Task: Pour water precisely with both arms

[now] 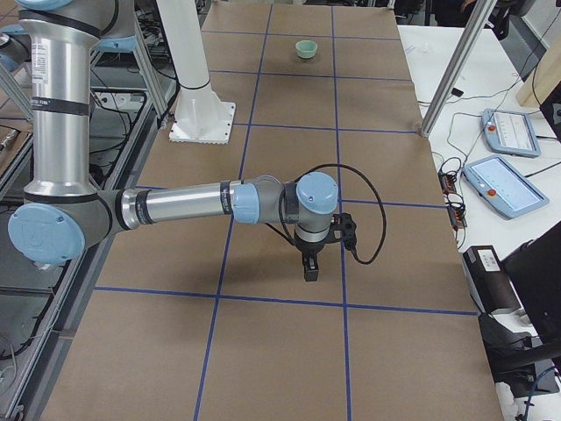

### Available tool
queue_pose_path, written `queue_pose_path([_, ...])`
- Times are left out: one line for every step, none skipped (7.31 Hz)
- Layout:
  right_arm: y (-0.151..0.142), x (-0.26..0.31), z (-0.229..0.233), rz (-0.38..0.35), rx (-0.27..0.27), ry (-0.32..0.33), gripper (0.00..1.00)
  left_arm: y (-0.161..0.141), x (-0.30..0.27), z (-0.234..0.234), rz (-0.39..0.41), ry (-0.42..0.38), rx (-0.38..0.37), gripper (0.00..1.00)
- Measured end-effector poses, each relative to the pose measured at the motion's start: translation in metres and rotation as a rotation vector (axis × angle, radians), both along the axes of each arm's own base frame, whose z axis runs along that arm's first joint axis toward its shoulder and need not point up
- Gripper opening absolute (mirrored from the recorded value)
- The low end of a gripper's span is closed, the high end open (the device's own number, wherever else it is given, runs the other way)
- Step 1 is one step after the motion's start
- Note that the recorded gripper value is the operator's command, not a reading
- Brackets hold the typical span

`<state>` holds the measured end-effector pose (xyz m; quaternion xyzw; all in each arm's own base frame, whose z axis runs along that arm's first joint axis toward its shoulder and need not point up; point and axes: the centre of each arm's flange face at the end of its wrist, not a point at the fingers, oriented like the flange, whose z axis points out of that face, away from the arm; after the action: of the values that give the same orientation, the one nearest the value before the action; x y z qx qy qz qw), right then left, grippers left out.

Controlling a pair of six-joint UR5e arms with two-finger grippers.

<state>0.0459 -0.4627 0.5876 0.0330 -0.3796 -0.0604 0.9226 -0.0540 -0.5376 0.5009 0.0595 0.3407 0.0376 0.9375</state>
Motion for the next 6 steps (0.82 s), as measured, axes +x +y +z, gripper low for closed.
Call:
queue_pose_path([0.001, 0.011, 0.0, 0.025, 0.001, 0.0, 1.0, -0.001, -0.012, 0.018, -0.014, 0.0, -0.026, 1.0])
queue_pose_path([0.004, 0.025, 0.0, 0.056, -0.001, -0.001, 1.0, 0.003, -0.019, 0.035, -0.025, 0.01, -0.046, 1.0])
queue_pose_path([0.007, 0.035, 0.001, 0.08, -0.007, -0.004, 1.0, 0.014, -0.026, 0.053, -0.039, 0.035, -0.049, 1.0])
queue_pose_path([0.011, 0.039, 0.006, 0.094, -0.022, -0.006, 1.0, 0.027, -0.031, 0.069, -0.051, 0.058, -0.043, 1.0])
queue_pose_path([0.016, 0.041, 0.011, 0.103, -0.037, -0.009, 1.0, 0.04, -0.034, 0.085, -0.059, 0.067, -0.037, 1.0])
queue_pose_path([0.021, 0.042, 0.016, 0.107, -0.052, -0.013, 1.0, 0.051, -0.035, 0.101, -0.061, 0.07, -0.036, 1.0])
